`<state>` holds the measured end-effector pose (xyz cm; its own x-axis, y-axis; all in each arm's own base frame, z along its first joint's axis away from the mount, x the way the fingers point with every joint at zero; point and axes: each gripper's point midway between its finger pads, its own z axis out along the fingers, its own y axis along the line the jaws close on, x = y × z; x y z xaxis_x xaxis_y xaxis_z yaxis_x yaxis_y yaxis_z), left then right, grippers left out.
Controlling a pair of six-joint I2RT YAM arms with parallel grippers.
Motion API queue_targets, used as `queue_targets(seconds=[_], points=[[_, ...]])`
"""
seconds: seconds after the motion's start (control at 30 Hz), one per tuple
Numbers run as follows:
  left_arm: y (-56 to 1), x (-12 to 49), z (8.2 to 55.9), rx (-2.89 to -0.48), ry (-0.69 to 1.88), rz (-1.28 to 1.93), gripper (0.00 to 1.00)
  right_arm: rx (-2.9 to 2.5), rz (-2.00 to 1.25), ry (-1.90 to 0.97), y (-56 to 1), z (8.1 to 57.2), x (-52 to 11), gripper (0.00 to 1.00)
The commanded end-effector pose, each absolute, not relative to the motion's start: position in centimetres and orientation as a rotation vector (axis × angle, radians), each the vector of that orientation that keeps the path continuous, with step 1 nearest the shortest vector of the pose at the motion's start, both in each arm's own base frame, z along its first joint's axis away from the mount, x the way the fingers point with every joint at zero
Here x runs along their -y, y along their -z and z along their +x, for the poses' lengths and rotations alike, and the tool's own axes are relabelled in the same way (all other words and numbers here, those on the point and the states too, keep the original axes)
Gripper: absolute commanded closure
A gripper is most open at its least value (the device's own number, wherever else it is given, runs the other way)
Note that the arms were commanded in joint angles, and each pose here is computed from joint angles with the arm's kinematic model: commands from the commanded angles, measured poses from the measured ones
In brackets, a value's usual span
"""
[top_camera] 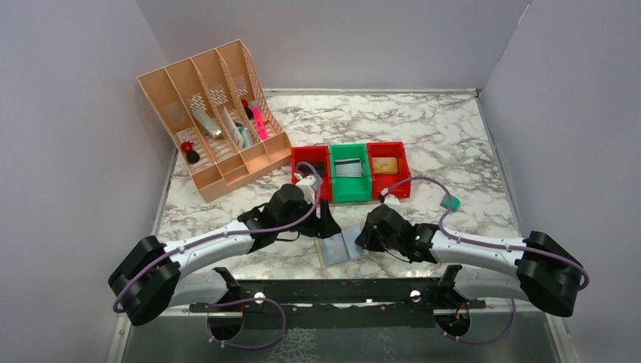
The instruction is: Take the credit cards out of the card holder
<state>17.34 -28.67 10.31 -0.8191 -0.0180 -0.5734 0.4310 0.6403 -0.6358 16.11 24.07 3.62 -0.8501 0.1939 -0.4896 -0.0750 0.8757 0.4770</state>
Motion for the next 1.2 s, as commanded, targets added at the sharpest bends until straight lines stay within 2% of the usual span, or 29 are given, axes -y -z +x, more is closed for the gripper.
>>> queue_targets(seconds=[0.0, 0.17, 0.47, 0.57, 0.7, 0.87, 1.0, 1.17], points=[[-10.7, 30.8, 17.6, -2.295, 1.099, 0.379, 0.36, -2.555, 0.177, -0.404, -2.2, 16.4, -20.7, 0.7], [-10.1, 31.0, 17.8, -2.316, 1.071, 0.365, 0.36, -2.559, 0.196, -0.249, -2.5, 16.4, -18.4, 0.65], [-9.6, 29.9, 18.2, -2.338, 0.984, 0.337, 0.36, -2.488, 0.168, -0.146, -6.2, 17.2, -16.2, 0.62], [-9.7, 29.5, 18.4, -2.336, 0.964, 0.321, 0.36, -2.482, 0.116, -0.22, -8.0, 17.3, -17.5, 0.62], [-9.8, 28.7, 19.0, -2.331, 0.903, 0.273, 0.36, -2.43, -0.055, -0.505, -10.9, 17.4, -21.9, 0.61], [-9.5, 25.9, 20.1, -2.348, 0.709, 0.196, 0.33, -2.466, -0.171, -0.706, -11.4, 16.5, -26.1, 0.6], [-9.2, 22.9, 20.9, -2.355, 0.561, 0.064, 0.3, -2.527, -0.236, -0.673, -9.5, 16.2, -27.9, 0.57], [-9.6, 20.2, 21.5, -2.318, 0.55, -0.069, 0.26, -2.604, -0.286, -0.486, -7.0, 15.5, -28.3, 0.48]])
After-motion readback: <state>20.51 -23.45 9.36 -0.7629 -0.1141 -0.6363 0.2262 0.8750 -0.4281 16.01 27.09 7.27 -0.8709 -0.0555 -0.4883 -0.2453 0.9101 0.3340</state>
